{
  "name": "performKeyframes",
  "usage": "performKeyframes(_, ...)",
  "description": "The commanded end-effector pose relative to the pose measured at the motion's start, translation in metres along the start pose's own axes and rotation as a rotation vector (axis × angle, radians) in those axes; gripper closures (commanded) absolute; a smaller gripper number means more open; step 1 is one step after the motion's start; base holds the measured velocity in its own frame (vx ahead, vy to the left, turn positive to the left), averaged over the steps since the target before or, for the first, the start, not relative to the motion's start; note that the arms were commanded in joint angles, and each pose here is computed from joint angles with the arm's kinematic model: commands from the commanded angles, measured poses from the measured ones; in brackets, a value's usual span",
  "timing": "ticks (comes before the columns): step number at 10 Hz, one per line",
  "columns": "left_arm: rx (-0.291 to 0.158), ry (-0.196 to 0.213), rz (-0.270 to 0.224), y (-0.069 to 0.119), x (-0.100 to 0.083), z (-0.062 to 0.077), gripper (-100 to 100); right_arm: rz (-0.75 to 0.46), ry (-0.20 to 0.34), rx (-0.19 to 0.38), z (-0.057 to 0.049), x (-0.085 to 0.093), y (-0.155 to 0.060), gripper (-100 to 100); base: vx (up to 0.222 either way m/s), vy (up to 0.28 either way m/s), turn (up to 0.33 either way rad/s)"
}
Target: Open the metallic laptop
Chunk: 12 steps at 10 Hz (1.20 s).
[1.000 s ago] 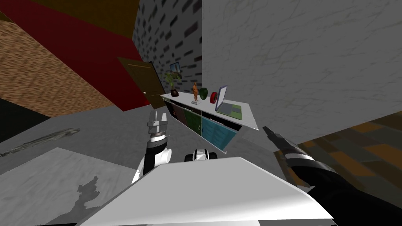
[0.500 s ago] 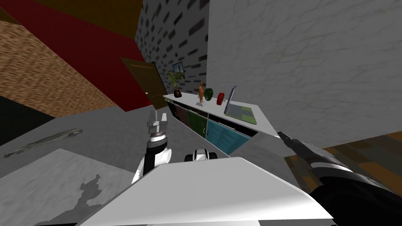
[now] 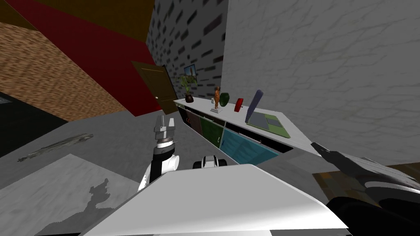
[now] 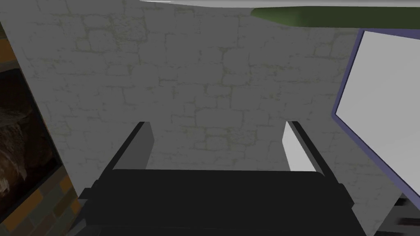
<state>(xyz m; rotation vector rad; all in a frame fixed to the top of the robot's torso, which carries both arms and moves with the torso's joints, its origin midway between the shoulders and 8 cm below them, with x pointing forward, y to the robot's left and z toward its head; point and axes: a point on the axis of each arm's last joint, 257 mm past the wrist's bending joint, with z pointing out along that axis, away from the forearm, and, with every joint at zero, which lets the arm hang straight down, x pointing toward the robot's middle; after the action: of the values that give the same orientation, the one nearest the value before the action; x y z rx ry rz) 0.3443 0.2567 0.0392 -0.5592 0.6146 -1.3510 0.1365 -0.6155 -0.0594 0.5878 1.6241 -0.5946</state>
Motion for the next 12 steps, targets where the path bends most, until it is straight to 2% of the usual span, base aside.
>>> performKeyframes(1, 0.000, 0.000, 0.000, 0.000, 0.000, 0.000, 0, -0.091, 0.005, 0.062, -0.008, -0.016, -0.024, -100, 0.169, 0.124, 0.028)
performKeyframes(4, 0.000, 0.000, 0.000, 0.000, 0.000, 0.000, 0, -0.232, 0.014, 0.141, -0.016, -0.043, -0.054, -100, 0.201, 0.139, 0.096)
performKeyframes(5, 0.000, 0.000, 0.000, 0.000, 0.000, 0.000, 0, -0.234, 0.013, 0.142, -0.016, -0.043, -0.054, -100, 0.159, 0.120, 0.020)
performKeyframes(7, 0.000, 0.000, 0.000, 0.000, 0.000, 0.000, 0, -0.316, 0.014, 0.175, -0.021, -0.062, -0.063, -100, 0.144, 0.126, 0.081)
performKeyframes(10, 0.000, 0.000, 0.000, 0.000, 0.000, 0.000, 0, -0.420, 0.010, 0.194, -0.025, -0.087, -0.063, -100, 0.195, 0.139, 0.072)
performKeyframes(12, 0.000, 0.000, 0.000, 0.000, 0.000, 0.000, 0, -0.496, 0.000, 0.180, -0.027, -0.104, -0.047, -100, 0.172, 0.096, 0.076)
